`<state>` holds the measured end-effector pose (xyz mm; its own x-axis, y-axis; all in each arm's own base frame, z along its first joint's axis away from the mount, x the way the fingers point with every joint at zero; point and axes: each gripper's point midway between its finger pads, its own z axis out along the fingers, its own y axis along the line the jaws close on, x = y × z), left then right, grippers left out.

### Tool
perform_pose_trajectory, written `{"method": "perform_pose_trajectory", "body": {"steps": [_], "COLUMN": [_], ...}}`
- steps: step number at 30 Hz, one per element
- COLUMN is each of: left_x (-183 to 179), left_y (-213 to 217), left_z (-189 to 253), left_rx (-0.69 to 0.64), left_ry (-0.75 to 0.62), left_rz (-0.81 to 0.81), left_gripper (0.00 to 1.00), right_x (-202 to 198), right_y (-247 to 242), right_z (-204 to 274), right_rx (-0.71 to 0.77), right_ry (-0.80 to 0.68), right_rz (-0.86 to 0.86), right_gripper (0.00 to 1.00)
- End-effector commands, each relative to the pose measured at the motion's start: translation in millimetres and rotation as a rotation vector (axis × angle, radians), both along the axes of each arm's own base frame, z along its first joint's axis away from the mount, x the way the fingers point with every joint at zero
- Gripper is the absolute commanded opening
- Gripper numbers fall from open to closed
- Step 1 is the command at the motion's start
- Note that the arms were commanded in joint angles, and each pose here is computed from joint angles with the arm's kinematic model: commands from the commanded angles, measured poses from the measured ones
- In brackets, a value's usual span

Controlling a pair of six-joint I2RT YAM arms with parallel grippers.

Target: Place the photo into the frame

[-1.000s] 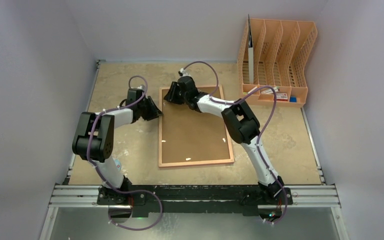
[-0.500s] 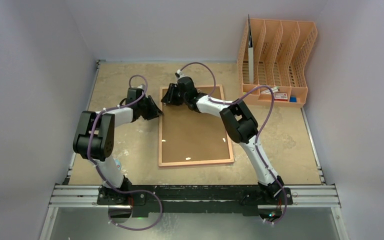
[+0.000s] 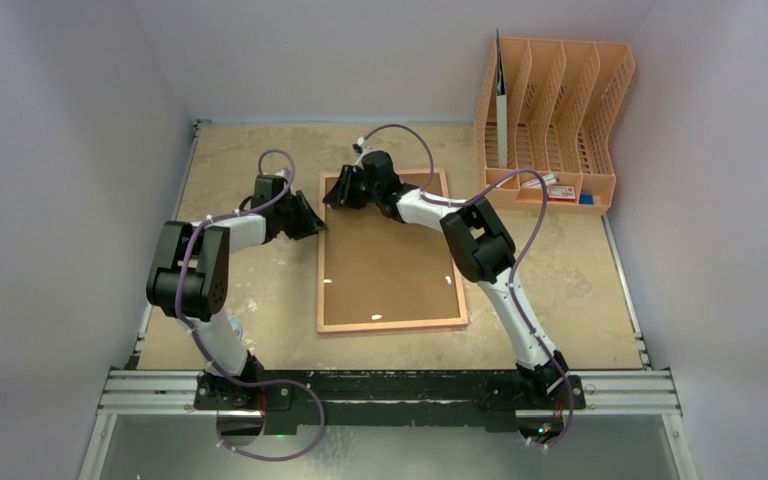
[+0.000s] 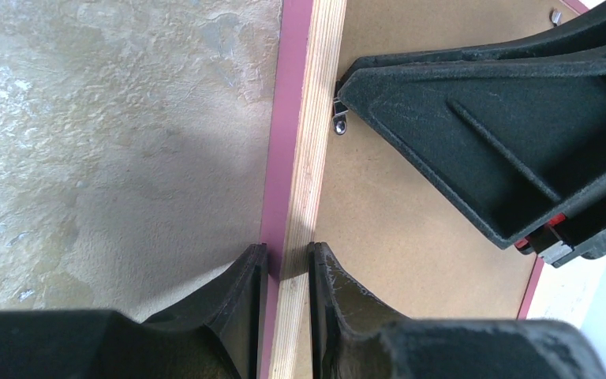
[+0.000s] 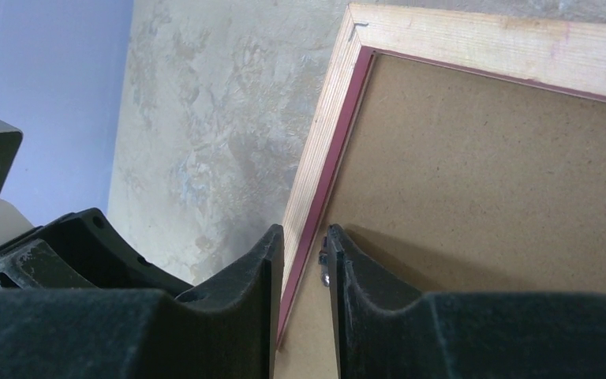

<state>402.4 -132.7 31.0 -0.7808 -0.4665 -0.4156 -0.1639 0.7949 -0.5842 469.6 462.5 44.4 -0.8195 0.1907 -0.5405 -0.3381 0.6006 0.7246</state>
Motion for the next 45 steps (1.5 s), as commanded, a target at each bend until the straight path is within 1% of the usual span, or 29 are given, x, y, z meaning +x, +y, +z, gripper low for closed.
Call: {"method": "perform_pose_trajectory", "body": {"steps": [1, 14, 19, 37, 42, 45], "left_x": [14.3, 14.8, 15.0, 15.2, 14.6, 14.4], "left_y": [-3.7, -3.4, -2.4, 0.4, 0.7, 0.4], "left_z": [2.6, -1.1, -4.3, -8.8, -9.0, -9.1], "left_rx": [-0.001, 0.004, 0.011, 0.025, 0.027, 0.026], "left_ry": [-0.04, -0.027, -0.018, -0.001, 0.001, 0.002], "left_rz": [-0.014, -0.015, -0.013, -0.006, -0.006, -0.008], "left_gripper": [0.05, 0.05, 0.05, 0.04, 0.04, 0.04], "right_x": [-13.2, -23.0, -24.9, -51.4, -47.3, -35.6], "right_y": [6.5, 4.3, 3.4, 6.9, 8.1, 5.0], "right_z": [-11.7, -17.1, -9.8, 4.7, 2.2, 4.6], "right_rx": [0.013, 0.004, 0.021, 0.093, 0.09, 0.072], "right_ry": [0.056, 0.106, 0.08, 0.077, 0.079, 0.062], "right_rz": [0.071, 0.091, 0.094, 0.225, 0.227, 0.168], "right_gripper": [0.29, 0.25, 0.25, 0.25, 0.25, 0.25]}}
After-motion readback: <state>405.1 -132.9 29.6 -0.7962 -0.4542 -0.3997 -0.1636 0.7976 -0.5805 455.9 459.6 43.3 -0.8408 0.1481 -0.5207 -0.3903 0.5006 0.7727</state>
